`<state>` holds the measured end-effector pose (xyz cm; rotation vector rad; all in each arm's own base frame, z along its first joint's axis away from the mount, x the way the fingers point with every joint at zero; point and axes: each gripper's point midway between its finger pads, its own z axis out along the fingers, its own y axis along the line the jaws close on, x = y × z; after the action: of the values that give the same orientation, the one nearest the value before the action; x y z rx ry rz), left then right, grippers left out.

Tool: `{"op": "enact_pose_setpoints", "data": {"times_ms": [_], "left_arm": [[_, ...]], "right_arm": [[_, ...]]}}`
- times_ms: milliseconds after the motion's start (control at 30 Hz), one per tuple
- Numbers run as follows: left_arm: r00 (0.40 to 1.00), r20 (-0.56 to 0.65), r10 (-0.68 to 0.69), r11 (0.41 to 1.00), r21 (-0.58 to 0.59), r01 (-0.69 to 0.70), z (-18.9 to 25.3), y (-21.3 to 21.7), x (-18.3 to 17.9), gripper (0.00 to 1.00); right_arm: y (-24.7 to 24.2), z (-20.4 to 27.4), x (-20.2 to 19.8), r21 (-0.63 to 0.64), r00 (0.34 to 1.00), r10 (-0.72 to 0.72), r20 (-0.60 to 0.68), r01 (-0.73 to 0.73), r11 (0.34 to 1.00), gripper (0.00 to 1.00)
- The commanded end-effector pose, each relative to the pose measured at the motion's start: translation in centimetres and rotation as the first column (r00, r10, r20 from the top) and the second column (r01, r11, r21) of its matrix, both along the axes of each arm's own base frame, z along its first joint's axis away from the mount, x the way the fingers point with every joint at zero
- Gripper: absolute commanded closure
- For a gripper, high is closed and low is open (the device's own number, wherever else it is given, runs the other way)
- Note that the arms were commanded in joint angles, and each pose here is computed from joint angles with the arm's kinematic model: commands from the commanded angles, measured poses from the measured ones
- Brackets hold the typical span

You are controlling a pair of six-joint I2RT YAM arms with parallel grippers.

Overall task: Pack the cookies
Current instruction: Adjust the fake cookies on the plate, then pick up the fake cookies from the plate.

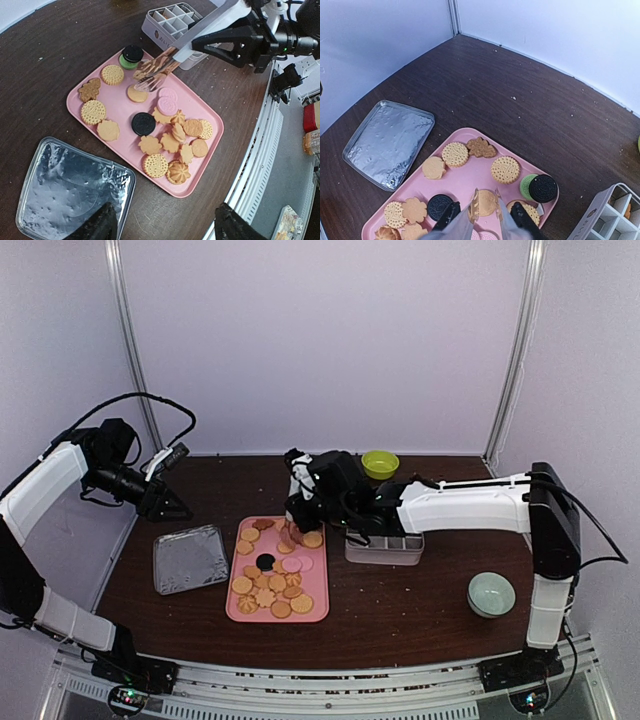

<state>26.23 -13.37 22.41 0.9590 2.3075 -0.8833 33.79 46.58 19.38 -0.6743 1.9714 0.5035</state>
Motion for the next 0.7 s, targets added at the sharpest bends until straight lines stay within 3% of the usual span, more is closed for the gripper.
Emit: {"op": "enact_pose_setpoints", "data": {"times_ms": [0,267,667], "left_arm": [[0.999,0.041,-0.006,1.0,-0.011,0.006,1.0,0.1,0.3,0.31],[0.999,0.047,-0.006,1.0,-0.004,0.006,1.0,0.2,0.2,0.31],[0.999,0.049,-0.006,1.0,0.005,0.006,0.8,0.3,0.2,0.31]], "right_arm": [[0.2,5.3,-0.2,0.041,0.995,-0.017,0.096,0.013,0.999,0.67],[1.6,4.9,-0.5,0.072,0.996,-0.013,0.089,0.007,0.997,0.64],[2.5,2.4,0.2,0.021,0.995,-0.023,0.095,0.021,1.0,0.57]]}}
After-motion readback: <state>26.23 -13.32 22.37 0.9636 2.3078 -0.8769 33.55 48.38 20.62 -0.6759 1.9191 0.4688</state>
